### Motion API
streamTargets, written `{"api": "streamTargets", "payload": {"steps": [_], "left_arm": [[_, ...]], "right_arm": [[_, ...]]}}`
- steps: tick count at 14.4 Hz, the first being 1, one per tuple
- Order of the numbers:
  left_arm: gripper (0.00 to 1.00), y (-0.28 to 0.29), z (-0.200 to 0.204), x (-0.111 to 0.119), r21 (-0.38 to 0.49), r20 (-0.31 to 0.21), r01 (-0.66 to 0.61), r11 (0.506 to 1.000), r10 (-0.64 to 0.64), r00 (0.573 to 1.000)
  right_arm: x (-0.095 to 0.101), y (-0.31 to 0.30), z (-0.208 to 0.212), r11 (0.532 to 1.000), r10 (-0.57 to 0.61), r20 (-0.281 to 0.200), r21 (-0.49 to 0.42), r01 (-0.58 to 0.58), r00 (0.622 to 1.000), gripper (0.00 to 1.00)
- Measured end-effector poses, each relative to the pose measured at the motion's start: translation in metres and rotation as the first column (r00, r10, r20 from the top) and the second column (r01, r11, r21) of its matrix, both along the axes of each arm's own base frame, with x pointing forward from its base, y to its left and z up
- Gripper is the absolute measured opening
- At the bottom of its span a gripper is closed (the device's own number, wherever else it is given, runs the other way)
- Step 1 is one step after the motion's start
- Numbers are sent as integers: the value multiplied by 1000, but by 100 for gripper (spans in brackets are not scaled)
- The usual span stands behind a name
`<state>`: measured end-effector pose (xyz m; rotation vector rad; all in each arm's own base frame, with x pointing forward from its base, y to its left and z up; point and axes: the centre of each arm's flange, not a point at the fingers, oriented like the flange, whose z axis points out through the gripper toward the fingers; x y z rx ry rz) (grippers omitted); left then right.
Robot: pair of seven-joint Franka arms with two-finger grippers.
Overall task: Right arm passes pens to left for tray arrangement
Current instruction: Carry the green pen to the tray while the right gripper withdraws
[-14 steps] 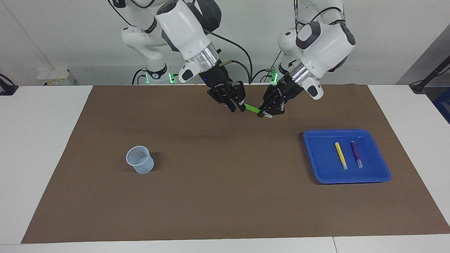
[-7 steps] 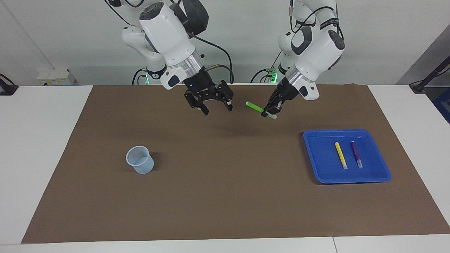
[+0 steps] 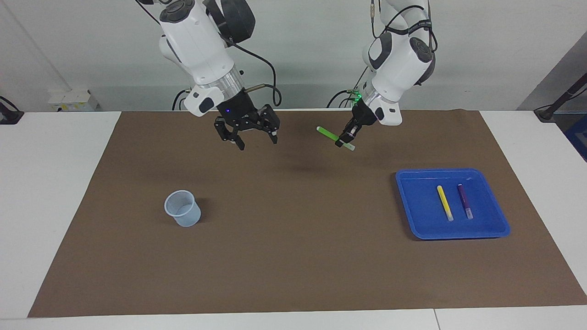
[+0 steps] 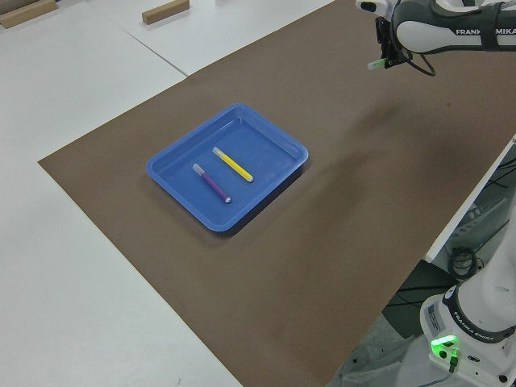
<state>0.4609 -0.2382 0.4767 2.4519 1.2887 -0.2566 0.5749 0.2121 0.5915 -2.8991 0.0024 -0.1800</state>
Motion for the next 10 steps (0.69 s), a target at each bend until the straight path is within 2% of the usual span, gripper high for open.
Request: {"api": "streamTargets", "payload": {"steps": [3, 6, 8, 10], "left_arm": [[17, 10, -20, -6, 19, 35, 173, 985, -173, 984], [17, 23, -34, -7, 41, 78, 329, 943, -331, 940], [17, 40, -38, -2, 127, 93, 435, 891, -447, 890], [17, 53, -45, 3, 249, 59, 553, 795, -583, 810]], "right_arm": [[3, -32, -2, 994, 73, -12, -79, -73, 997, 100], [4, -68, -3, 989, 89, -54, -109, -95, 995, 100], [4, -85, -5, 983, 95, -77, -153, -106, 993, 100], [0, -89, -5, 969, 124, -93, -204, -140, 988, 100]]}}
